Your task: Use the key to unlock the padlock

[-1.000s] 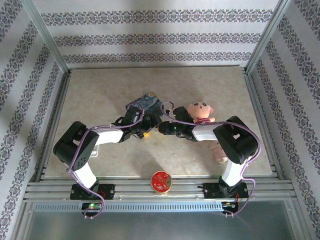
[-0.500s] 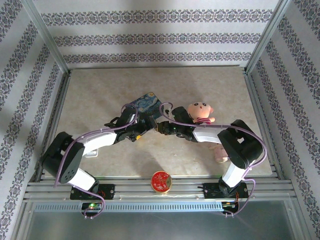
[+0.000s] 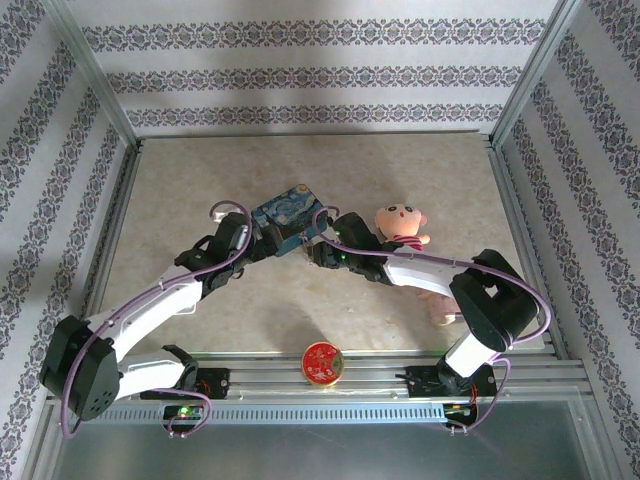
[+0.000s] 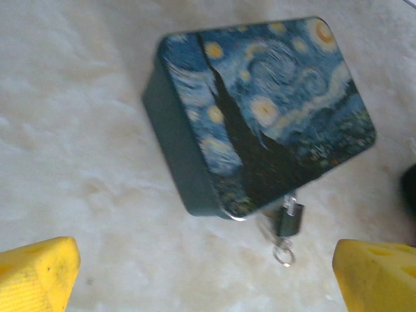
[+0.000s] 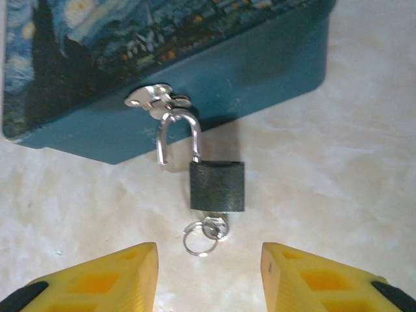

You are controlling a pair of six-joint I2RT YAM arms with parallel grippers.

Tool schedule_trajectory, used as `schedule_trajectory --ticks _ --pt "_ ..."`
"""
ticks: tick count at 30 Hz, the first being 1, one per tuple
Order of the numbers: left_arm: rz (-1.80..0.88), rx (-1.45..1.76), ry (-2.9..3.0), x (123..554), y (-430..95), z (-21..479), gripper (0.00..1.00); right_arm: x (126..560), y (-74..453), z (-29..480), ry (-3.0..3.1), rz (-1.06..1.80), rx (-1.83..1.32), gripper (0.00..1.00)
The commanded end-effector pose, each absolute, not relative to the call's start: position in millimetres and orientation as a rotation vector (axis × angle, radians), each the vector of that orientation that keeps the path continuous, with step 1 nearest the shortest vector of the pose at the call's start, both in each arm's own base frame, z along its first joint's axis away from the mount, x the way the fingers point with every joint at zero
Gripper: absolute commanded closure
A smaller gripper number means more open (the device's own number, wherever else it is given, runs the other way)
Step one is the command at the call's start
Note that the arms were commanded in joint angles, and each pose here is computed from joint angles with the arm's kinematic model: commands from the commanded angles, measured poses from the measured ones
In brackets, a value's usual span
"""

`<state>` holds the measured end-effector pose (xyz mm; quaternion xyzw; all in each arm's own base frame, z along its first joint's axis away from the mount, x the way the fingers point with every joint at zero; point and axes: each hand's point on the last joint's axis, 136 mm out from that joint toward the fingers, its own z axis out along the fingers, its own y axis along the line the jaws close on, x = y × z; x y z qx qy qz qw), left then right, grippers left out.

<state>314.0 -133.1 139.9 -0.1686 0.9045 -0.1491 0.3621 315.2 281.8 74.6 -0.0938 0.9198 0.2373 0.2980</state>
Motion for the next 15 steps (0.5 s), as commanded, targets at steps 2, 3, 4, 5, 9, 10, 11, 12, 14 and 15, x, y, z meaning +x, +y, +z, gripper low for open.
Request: schedule_trajectory --ticks 2,3,4,5,9,10,11,12,14,15 --pt "-0.157 -0.426 2.378 305.4 -90.8 130.9 0.01 315.6 274.1 87.9 2.43 0.505 -0.263 0.54" --pt "-0.144 -0.429 2.388 304.2 -86.2 129.3 0.01 314.6 273.7 88.8 2.429 0.493 -0.265 0.53" --pt "-0.13 -0.433 2.395 303.4 -82.0 127.6 0.01 313.2 273.9 89.3 2.428 0.488 -0.268 0.53" --pt "-0.119 -0.438 2.395 303.4 -77.8 127.0 0.01 312.4 273.5 89.4 2.428 0.479 -0.268 0.52" --pt "-0.141 -0.507 2.399 306.0 -66.6 121.8 0.01 312.6 274.5 90.4 2.426 0.459 -0.268 0.51" --pt "-0.165 -0.528 2.396 308.7 -65.6 120.8 0.01 313.1 275.1 90.5 2.426 0.455 -0.27 0.51" --pt "-0.196 -0.544 2.393 311.9 -65.2 119.6 0.01 313.4 275.9 90.0 2.428 0.447 -0.274 0.5" --pt "-0.22 -0.557 2.392 314.9 -65.0 117.7 0.01 314.2 276.3 89.2 2.432 0.439 -0.275 0.5" --pt "-0.245 -0.572 2.392 320.1 -64.4 114.5 0.01 315.8 277.2 88.1 2.439 0.418 -0.278 0.48" --pt "-0.253 -0.572 2.396 323.0 -64.5 112.8 0.01 316.5 277.4 86.6 2.445 0.405 -0.278 0.46"
